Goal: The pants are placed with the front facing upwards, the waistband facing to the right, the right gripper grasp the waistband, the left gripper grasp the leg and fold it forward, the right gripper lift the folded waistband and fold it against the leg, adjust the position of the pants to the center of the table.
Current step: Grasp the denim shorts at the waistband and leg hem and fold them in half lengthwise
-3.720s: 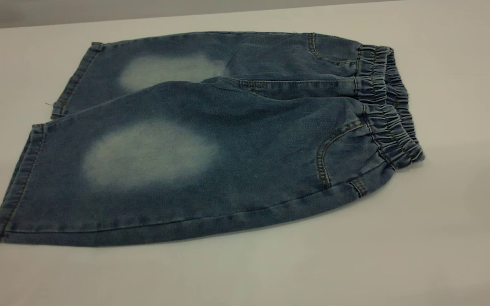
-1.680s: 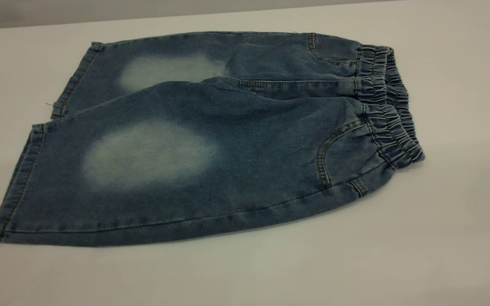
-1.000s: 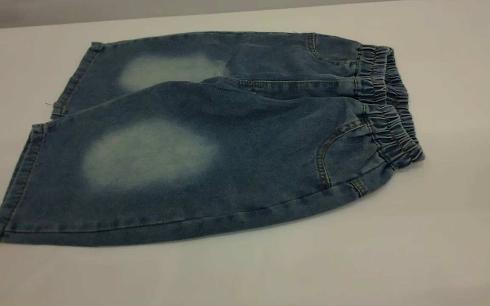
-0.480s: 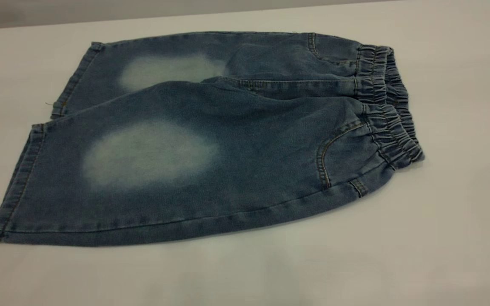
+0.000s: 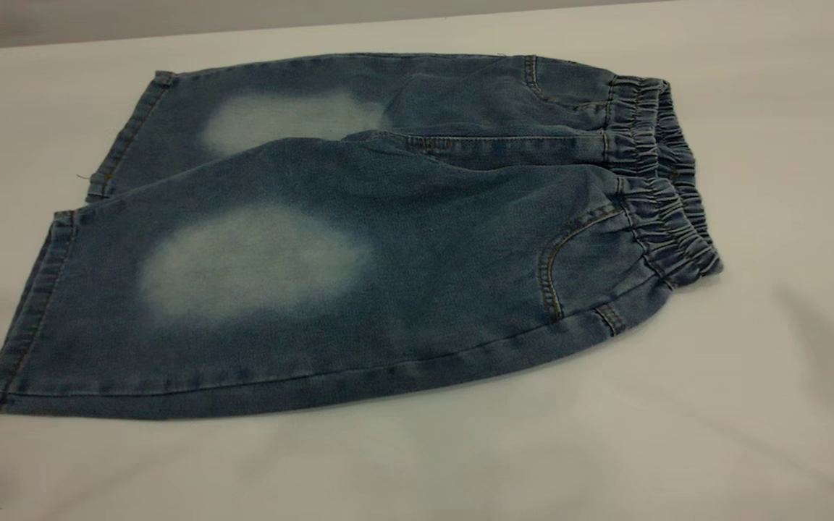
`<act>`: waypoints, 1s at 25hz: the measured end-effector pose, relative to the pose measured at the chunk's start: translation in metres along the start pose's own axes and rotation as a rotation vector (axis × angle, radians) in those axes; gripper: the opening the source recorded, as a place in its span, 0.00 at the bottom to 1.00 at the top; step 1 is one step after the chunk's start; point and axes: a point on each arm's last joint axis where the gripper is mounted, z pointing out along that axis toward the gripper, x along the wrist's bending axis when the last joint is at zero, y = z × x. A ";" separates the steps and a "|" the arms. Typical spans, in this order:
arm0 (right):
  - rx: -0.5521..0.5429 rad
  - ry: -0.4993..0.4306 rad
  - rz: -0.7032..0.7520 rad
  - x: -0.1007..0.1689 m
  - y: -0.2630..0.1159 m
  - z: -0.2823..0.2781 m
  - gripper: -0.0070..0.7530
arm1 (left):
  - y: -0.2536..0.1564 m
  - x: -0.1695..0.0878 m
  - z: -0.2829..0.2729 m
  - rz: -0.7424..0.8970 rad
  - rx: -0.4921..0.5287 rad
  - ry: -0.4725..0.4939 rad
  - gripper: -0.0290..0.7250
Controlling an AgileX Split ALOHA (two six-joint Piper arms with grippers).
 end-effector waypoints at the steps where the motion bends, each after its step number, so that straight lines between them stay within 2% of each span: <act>1: 0.027 -0.007 -0.003 -0.002 -0.001 0.008 0.76 | 0.001 0.000 0.009 0.000 0.006 0.001 0.75; 5: 0.132 -0.021 0.017 -0.009 -0.008 0.033 0.76 | 0.006 -0.001 0.036 0.000 0.009 0.001 0.75; 11: 0.328 -0.022 0.051 -0.017 -0.027 0.065 0.76 | 0.012 -0.003 0.063 -0.011 -0.044 -0.014 0.75; 14: 0.402 0.001 0.045 -0.020 -0.035 0.081 0.76 | 0.012 -0.003 0.073 -0.011 -0.033 -0.012 0.75; 20: 0.452 0.074 0.095 -0.020 -0.045 0.106 0.76 | 0.015 -0.003 0.076 -0.005 -0.076 -0.017 0.75; 25: 0.487 0.088 0.171 -0.024 -0.055 0.128 0.76 | 0.017 -0.003 0.076 0.001 -0.089 -0.017 0.75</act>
